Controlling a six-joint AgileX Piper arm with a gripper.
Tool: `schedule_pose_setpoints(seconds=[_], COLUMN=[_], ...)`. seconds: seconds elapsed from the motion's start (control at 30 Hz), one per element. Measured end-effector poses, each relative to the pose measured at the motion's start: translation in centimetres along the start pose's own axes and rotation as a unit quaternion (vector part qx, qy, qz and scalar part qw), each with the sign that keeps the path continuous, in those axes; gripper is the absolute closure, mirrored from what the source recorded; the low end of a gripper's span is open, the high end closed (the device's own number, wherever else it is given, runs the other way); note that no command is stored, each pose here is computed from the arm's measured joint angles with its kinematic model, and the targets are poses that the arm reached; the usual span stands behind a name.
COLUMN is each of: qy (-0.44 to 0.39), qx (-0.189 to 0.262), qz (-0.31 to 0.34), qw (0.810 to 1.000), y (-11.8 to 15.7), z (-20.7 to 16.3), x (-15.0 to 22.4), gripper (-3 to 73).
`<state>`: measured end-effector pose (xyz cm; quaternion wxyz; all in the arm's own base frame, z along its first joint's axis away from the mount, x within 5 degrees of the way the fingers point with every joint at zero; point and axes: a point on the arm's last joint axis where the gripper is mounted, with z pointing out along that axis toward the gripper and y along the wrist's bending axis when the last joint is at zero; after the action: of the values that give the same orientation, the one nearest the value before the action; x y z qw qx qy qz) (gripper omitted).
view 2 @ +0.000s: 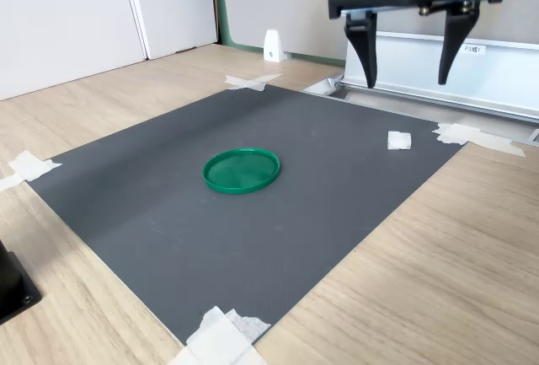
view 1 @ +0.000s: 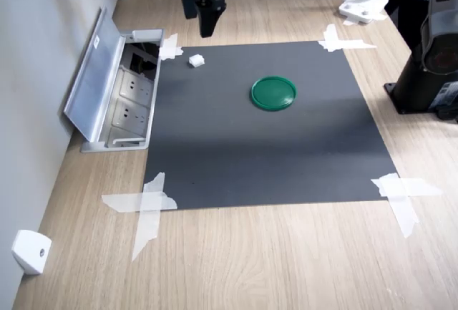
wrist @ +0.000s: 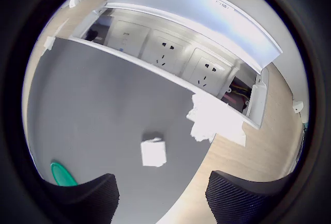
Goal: Grasp a white terminal and put it on the green lid.
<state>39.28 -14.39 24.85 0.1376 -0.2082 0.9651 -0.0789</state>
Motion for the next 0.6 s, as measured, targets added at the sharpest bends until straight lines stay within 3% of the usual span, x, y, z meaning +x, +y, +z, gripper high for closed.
schedule_pose_setpoints(seconds=[0.37, 0.6], qy=[-0.01, 0.002], qx=[-0.02, -0.023], qz=[-0.007, -0.044], qw=[1.0, 0.999], y=[0.1, 1.2], z=[2.6, 3.6], x=[-0.5, -1.4], gripper=[-1.6, -1.4])
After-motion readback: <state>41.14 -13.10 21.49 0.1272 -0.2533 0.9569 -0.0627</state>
